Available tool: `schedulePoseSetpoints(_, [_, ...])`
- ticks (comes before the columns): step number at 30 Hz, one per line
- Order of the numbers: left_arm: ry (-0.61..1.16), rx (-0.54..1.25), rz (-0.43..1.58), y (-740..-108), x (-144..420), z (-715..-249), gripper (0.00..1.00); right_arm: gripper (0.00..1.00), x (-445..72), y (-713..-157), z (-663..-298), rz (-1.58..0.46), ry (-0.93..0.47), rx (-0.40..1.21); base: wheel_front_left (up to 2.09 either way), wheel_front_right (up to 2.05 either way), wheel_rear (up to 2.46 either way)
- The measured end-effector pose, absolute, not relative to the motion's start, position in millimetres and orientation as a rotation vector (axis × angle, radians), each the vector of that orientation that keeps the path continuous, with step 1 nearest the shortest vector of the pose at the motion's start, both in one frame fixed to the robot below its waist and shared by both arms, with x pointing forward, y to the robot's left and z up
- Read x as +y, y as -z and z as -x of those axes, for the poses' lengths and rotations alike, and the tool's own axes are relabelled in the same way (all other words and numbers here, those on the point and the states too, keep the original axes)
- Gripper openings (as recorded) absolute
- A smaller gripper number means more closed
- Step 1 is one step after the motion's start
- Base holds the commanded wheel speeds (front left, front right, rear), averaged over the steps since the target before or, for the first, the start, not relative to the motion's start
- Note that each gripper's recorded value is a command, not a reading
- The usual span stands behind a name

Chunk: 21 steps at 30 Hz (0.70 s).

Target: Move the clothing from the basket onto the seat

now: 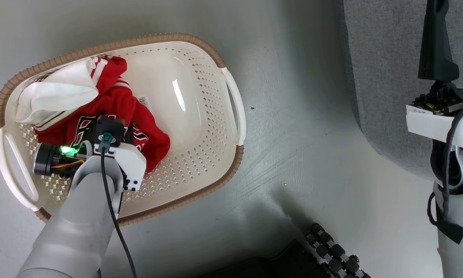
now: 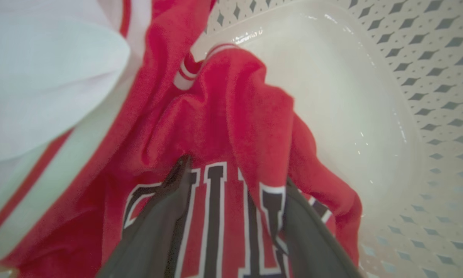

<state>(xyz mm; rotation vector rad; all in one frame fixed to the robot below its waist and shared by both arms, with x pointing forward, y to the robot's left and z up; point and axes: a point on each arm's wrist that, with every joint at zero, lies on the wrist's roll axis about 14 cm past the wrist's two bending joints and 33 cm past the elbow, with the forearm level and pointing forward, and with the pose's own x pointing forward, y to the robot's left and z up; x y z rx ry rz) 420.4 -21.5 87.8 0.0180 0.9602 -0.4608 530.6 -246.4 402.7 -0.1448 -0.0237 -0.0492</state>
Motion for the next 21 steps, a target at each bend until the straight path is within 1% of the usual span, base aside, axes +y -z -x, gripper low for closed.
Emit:
schedulePoseSetpoints(1, [0.461, 0.957, -0.020, -87.8, -21.5, -422.2, 0.16, 1.00, -246.3, -402.1, -530.7, 0.144, 0.049, -0.023, 0.00, 0.00, 0.00])
schedulePoseSetpoints(2, [0.463, 0.953, -0.019, -88.4, -22.3, -424.4, 0.00, 1.00, -246.3, -402.1, -530.9, 0.144, 0.049, -0.023, 0.00, 0.00, 0.00])
schedulePoseSetpoints(7, [0.481, 0.925, -0.010, -94.4, -27.5, -432.5, 0.00, 1.00, -248.5, -403.8, -531.9, 0.143, 0.056, -0.028, 0.00, 0.00, 0.00])
schedulePoseSetpoints(12, [0.481, 0.903, -0.001, -100.3, -25.8, -438.1, 0.00, 1.00, -244.8, -415.2, -541.9, 0.129, 0.047, -0.074, 0.00, 0.00, 0.00])
schedulePoseSetpoints(21, [0.522, 0.841, 0.001, -119.6, -26.3, -448.0, 0.00, 1.00, -238.6, -416.6, -544.2, 0.115, 0.035, -0.076, 0.00, 0.00, 0.00])
